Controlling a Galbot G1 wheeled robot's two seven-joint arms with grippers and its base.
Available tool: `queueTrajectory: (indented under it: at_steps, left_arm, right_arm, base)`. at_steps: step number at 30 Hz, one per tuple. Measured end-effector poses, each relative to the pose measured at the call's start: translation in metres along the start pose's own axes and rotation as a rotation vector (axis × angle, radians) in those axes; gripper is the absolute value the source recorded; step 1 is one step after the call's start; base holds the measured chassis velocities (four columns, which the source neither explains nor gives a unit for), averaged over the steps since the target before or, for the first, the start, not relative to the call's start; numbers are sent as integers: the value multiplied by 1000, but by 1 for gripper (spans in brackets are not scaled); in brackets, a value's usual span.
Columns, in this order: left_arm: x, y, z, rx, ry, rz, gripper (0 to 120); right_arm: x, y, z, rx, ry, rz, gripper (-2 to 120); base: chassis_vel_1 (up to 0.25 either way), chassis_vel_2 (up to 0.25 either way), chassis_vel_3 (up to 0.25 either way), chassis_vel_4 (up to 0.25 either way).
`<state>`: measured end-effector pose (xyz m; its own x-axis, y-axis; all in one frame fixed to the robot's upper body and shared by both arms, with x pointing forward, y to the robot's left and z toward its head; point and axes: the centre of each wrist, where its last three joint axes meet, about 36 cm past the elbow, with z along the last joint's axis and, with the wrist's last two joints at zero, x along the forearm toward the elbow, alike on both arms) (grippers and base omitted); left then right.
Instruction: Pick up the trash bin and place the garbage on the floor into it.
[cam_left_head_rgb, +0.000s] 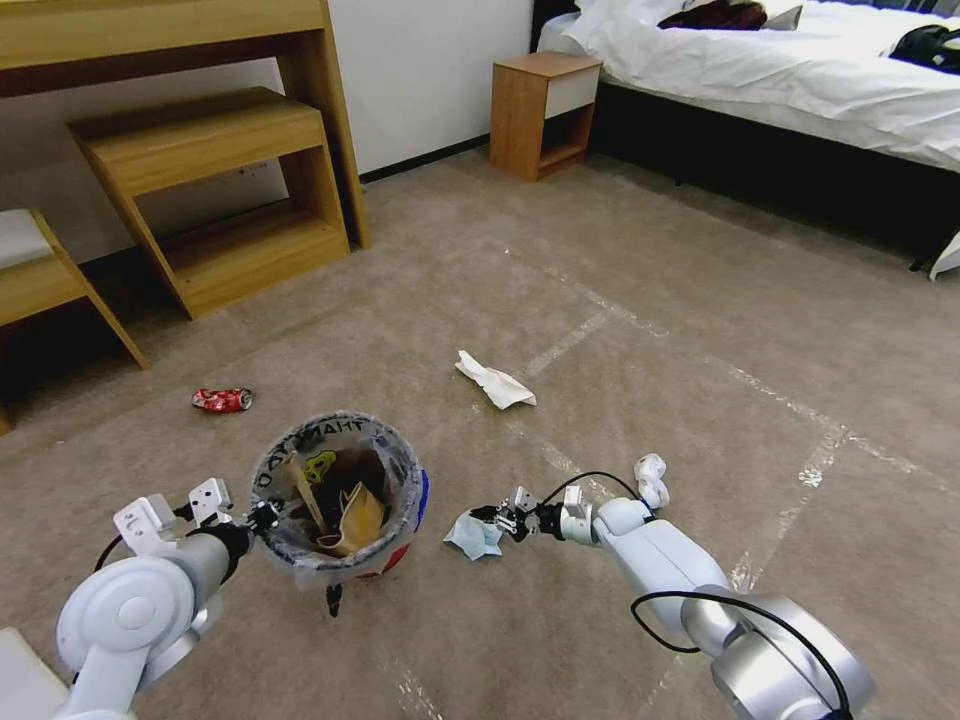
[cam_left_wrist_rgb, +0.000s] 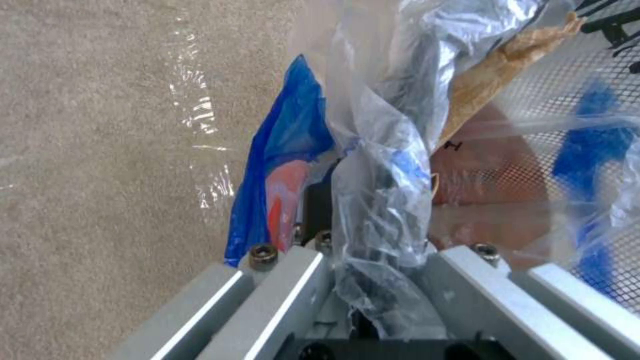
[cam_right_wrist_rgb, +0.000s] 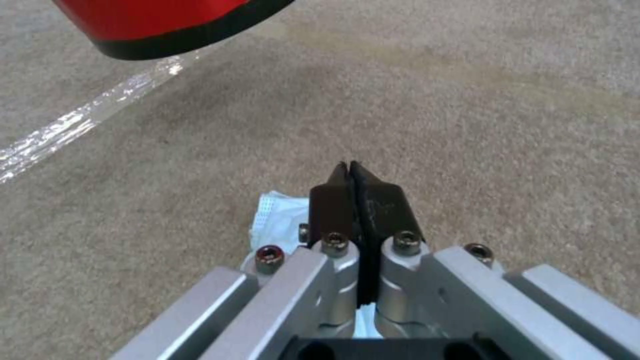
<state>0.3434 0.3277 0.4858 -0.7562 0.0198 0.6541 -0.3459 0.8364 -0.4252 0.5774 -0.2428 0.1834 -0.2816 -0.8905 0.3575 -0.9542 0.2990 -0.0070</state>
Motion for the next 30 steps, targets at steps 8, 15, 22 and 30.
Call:
queueTrajectory:
  at_steps: [8,15,22,30]
  left_arm:
    - [-2,0,-1,-3,0,-3,0]
    - [-4,0,-1,-4,1,-3,0]
    - [-4,1,-1,-3,4,-4,0]
    - [-3,1,0,-2,3,-6,0]
  right_arm:
    - [-1,1,1,-9,-1,-7,0]
    - [-2,4,2,-5,-5,25,0]
    - [-2,4,1,-15,5,33,16]
    - [0,8,7,-30,16,63,46]
  base:
    - [0,0,0,0]
    - [0,0,0,0]
    - [0,0,0,0]
    - [0,0,0,0]
